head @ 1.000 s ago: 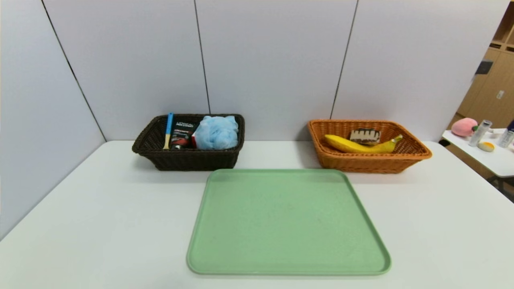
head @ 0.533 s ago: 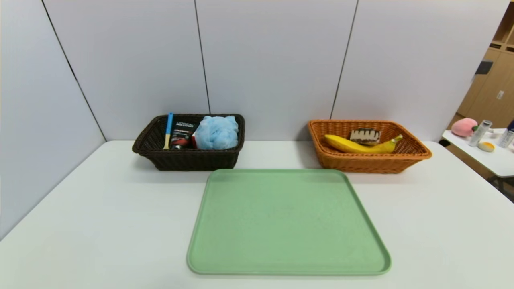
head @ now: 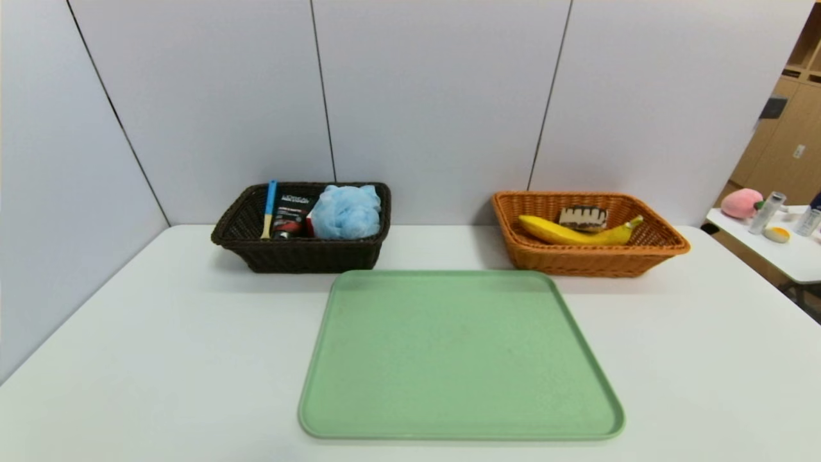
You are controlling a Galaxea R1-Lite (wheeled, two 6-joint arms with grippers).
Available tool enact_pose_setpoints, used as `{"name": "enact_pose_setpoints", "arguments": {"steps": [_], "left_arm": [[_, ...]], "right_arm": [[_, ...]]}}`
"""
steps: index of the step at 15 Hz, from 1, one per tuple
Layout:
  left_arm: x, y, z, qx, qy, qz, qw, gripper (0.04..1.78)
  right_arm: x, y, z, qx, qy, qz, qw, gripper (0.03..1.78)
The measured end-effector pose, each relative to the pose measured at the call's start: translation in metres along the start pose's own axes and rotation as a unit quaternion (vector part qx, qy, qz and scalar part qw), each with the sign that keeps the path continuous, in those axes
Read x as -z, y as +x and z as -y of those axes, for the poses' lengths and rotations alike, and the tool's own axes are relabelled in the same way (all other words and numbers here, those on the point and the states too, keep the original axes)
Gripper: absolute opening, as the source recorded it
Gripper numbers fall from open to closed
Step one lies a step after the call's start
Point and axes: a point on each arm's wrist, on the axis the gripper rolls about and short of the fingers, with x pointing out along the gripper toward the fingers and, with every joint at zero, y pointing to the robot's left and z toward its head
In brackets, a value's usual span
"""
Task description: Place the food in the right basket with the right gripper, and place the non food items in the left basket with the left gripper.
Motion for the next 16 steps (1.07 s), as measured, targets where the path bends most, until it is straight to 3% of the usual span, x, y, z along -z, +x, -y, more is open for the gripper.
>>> {"name": "enact_pose_setpoints", "arguments": {"steps": [16], "left_arm": [[0.0002,0.0002,0.0,0.0,-0.003,0.0,1.0,1.69]], "right_arm": [[-0.0003,0.0005,0.0,0.001,0.002,0.007,1.0,1.71]]}}
